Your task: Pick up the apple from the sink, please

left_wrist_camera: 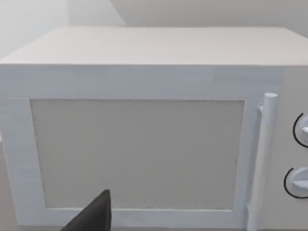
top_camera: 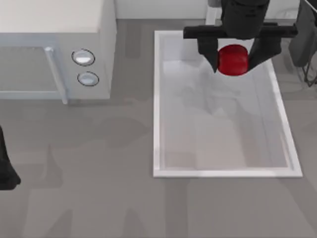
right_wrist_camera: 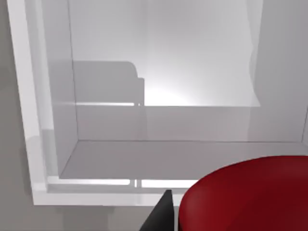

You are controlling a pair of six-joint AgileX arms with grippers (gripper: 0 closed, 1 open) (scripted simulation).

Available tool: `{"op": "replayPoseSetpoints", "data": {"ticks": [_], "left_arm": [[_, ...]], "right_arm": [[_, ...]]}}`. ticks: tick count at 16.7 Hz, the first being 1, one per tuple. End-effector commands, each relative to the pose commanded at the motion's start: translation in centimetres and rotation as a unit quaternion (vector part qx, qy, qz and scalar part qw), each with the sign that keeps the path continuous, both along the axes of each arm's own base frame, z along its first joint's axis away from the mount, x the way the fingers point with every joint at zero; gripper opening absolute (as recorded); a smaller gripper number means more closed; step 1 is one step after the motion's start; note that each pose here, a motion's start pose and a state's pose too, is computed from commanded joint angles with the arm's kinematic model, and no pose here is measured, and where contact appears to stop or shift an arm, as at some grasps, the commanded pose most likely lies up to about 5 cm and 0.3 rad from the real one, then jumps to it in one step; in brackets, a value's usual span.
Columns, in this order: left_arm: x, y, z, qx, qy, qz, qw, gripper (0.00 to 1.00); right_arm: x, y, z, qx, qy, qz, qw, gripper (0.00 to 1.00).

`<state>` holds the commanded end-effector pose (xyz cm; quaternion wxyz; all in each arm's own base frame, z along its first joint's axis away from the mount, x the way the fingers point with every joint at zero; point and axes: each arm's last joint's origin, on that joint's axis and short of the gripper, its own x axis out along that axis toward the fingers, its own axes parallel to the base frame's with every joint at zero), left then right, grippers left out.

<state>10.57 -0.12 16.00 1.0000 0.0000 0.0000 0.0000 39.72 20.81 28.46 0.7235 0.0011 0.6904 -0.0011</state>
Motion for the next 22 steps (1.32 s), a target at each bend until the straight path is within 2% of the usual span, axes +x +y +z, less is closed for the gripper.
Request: {"op": "replayPoseSetpoints", "data": {"ticks": [4, 9, 16, 19, 22], "left_arm": [[0.0, 0.0, 0.0, 0.000, 0.000, 0.000, 1.000, 1.00], [0.0, 0.0, 0.0, 0.000, 0.000, 0.000, 1.000, 1.00], [0.0, 0.0, 0.0, 0.000, 0.000, 0.000, 1.000, 1.00], [0.0, 0.0, 0.0, 0.000, 0.000, 0.000, 1.000, 1.00], [0.0, 0.0, 0.0, 0.000, 0.000, 0.000, 1.000, 1.00]], "right_arm": [[-0.1, -0.8, 0.3, 0.001, -0.002, 0.001, 1.000, 0.00], [-1.0, -7.1, 1.5, 0.000, -0.002, 0.000, 1.000, 0.00], [-7.6, -18.0, -0.7, -0.004, 0.036, -0.002, 0.999, 0.00], [-10.6, -20.7, -1.3, -0.001, 0.031, -0.003, 1.000, 0.00], [-12.0, -21.9, -1.5, 0.000, 0.024, -0.003, 1.000, 0.00]]}}
